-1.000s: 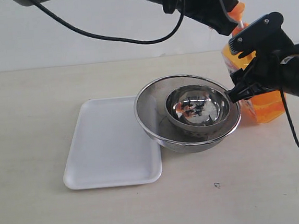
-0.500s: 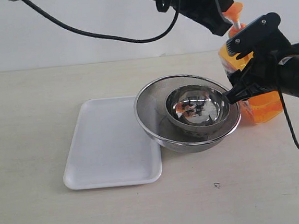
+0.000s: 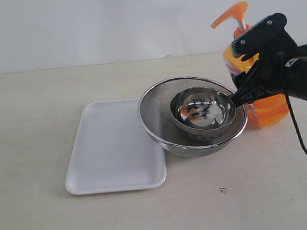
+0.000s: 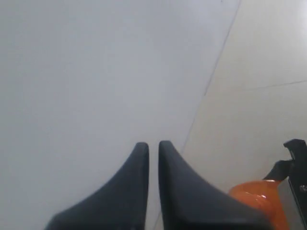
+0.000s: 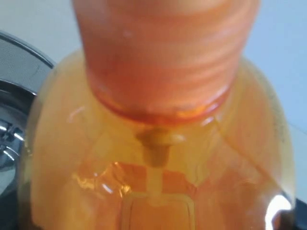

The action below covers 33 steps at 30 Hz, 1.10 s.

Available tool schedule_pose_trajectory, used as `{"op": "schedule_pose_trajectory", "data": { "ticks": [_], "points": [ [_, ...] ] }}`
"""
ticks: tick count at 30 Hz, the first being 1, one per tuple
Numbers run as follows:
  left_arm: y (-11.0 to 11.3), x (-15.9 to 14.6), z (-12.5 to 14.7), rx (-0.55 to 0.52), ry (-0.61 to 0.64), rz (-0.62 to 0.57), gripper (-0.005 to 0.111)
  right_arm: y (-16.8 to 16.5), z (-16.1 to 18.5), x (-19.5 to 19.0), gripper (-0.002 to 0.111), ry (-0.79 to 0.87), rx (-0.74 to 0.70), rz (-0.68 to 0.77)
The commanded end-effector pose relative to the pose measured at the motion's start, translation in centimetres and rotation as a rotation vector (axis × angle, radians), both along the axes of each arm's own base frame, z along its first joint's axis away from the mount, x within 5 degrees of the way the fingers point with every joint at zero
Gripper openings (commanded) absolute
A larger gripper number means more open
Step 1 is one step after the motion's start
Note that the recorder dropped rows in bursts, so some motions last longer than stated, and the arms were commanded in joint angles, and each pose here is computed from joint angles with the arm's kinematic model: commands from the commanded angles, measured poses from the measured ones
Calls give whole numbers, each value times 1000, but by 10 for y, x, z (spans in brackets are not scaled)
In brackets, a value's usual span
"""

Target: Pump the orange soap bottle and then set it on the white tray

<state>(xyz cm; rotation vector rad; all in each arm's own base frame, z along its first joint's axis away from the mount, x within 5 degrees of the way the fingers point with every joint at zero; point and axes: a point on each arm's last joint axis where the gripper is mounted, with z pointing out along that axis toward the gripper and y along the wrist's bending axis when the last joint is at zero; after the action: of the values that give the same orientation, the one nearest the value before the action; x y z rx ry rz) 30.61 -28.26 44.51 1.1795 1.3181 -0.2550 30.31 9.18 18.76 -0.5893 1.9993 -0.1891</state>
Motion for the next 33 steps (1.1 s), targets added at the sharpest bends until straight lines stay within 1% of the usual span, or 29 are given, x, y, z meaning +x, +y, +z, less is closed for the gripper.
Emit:
{"op": "schedule_pose_trajectory", "data": {
  "ticks": [1, 3, 4, 5, 7, 9, 12, 15, 18, 20, 22, 24, 25, 29, 30, 31, 32, 33],
  "points": [
    [38, -14, 35, -69, 19, 51, 5, 0, -13, -5, 0, 102, 56, -37],
    [60, -14, 43, -31, 13, 96, 5, -2, -10, -5, 0, 83, 71, -61],
    [68, -13, 44, -14, 17, 124, 5, -2, -8, -5, 0, 79, 72, -60],
    [80, -13, 45, 12, 44, 171, 5, -2, -5, -6, 0, 67, 77, -60],
    [98, -14, 47, 53, 79, 245, 5, -3, 3, -7, 0, 43, 85, -60],
    [108, -17, 45, 74, 96, 275, 5, -3, 10, -8, 0, 22, 93, -59],
    [125, -27, 42, 66, 111, 309, 5, -4, 18, -10, 0, -12, 78, -49],
    [151, -42, 40, 38, 107, 373, 5, -7, 24, -10, 0, -49, 52, -49],
    [168, -53, 36, 29, 109, 414, 5, -11, 29, -10, 0, -81, 47, -91],
    [180, -59, 32, 14, 120, 451, 5, -14, 35, -10, 0, -120, 8, -101],
    [193, -62, 16, 19, 142, 500, 5, -19, 46, -12, 0, -168, -33, -127],
    [202, -63, 3, 18, 148, 536, 5, -21, 57, -13, 0, -186, -33, -146],
    [209, -61, -5, -16, 128, 576, 5, -22, 68, -15, 0, -206, -22, -153],
    [223, -54, -25, -110, 159, 666, 5, -17, 94, -24, 0, -224, 53, -82],
    [228, -51, -38, -136, 184, 702, 5, -13, 107, -28, 0, -222, 100, -36],
    [230, -50, -46, -139, 185, 714, 5, -12, 113, -31, 0, -225, 127, -21],
    [232, -48, -56, -154, 168, 728, 5, -9, 126, -36, 0, -229, 185, 10],
    [232, -47, -61, -179, 167, 735, 5, -7, 133, -39, 0, -227, 214, 34]
  ]
}}
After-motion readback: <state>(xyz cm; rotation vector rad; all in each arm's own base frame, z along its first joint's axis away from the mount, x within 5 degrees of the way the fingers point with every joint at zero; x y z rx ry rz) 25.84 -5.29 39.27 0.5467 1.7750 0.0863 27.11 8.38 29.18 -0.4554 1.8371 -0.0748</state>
